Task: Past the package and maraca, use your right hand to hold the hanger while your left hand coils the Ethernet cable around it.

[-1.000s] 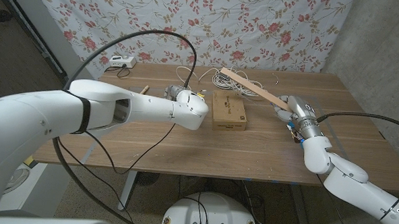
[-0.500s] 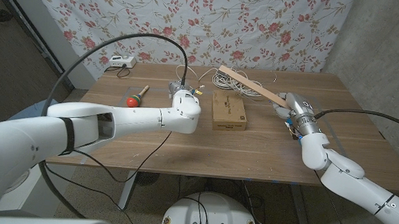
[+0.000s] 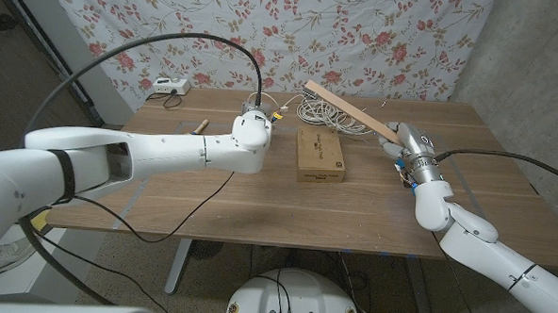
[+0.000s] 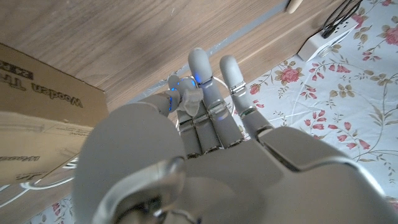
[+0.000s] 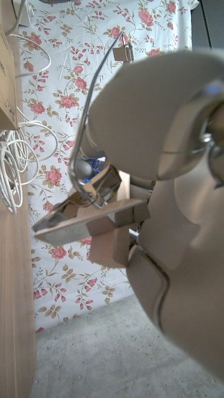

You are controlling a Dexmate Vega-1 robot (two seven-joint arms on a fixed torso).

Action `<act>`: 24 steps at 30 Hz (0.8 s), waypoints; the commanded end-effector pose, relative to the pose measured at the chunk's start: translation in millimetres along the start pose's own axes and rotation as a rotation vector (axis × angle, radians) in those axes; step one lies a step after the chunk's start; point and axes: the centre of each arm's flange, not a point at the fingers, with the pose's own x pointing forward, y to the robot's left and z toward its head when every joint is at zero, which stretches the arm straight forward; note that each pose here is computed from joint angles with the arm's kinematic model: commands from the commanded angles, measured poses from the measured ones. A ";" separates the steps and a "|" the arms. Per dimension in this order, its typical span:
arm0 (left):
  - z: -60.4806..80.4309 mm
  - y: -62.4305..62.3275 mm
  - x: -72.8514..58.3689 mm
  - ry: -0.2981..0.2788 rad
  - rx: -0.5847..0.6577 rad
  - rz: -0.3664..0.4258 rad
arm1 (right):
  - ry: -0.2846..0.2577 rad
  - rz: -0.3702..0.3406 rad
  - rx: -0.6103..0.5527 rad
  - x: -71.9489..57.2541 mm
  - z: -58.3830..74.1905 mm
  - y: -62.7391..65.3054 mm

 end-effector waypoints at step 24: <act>-57.6 47.8 -14.6 -0.039 -0.637 0.208 | -0.107 -0.195 -0.023 8.9 16.4 26.5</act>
